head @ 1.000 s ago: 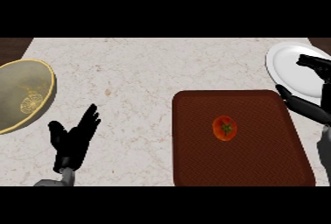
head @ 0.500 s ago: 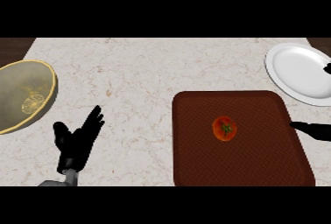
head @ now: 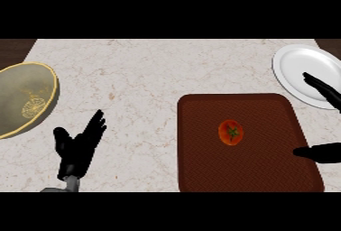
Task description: Pick the tomato from the tray and place it in the plate
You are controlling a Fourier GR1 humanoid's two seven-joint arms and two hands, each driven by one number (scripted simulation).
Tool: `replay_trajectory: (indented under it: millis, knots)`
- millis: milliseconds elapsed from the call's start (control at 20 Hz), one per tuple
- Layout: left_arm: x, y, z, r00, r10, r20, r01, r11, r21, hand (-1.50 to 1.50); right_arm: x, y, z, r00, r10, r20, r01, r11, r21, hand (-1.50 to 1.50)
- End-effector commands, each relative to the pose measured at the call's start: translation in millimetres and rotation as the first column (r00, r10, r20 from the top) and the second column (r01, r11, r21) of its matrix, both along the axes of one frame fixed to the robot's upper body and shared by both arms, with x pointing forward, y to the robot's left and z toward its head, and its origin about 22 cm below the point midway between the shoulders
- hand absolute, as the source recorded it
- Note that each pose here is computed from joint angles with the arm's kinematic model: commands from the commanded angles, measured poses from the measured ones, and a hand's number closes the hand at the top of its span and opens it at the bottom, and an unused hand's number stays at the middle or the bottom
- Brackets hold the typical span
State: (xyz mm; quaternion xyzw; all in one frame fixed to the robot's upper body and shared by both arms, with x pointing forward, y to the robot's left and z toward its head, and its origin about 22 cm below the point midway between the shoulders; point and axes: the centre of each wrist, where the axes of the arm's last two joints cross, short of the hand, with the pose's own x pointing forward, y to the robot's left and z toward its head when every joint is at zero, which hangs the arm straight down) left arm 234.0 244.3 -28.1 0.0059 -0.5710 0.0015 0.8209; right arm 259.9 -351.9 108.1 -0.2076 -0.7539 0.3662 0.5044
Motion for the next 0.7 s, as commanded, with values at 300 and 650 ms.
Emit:
replay_trajectory:
  millis: [300,650]
  knots:
    - [10.5,-6.1,14.3,0.999,-0.017,-0.035,0.016,1.0,-0.023,0.0,-9.3,82.5,-17.4,0.996,-0.06,-0.061,0.052,0.99,-0.133,-1.5]
    - [16.6,-7.4,-4.8,1.0,0.005,-0.02,-0.005,1.0,-0.014,0.0,-9.6,90.4,-29.5,0.981,-0.082,-0.174,0.044,0.976,-0.212,-1.5]
